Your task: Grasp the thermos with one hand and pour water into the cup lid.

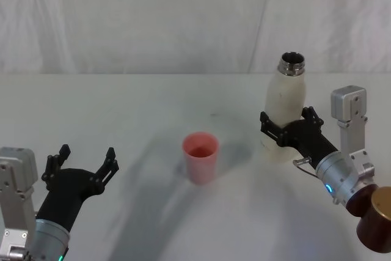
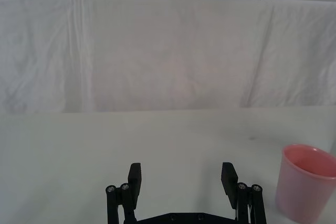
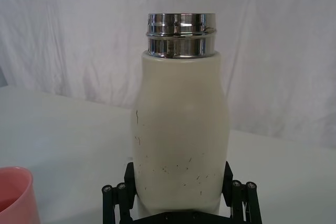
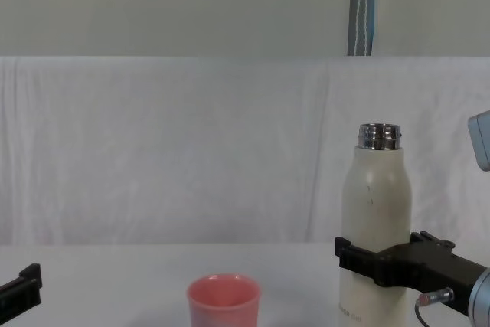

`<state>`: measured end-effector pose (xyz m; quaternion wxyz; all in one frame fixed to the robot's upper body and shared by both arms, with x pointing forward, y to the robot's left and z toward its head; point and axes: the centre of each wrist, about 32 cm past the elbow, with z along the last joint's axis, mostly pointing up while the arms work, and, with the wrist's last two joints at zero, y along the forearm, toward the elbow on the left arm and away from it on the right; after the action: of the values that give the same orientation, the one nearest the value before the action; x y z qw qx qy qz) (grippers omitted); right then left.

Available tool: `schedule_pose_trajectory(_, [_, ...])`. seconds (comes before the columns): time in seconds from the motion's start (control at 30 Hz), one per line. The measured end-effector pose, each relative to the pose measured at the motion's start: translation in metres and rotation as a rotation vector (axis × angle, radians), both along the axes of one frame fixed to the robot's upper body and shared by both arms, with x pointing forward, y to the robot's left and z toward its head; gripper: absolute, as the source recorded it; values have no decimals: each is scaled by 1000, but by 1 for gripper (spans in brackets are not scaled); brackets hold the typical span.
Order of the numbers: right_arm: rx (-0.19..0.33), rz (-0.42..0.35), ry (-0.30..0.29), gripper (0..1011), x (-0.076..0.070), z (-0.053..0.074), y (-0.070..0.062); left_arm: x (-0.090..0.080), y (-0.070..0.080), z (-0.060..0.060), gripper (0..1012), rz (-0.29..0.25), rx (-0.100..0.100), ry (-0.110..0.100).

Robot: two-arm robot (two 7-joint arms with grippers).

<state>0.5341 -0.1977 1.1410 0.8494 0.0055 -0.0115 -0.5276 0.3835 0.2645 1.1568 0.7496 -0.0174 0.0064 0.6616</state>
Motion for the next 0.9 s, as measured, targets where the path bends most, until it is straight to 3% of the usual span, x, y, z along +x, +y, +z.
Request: schedule_pose_trajectory(0.9, [-1, 0, 0, 950, 0, 0, 0, 0, 0, 0, 1001, 0, 0, 0])
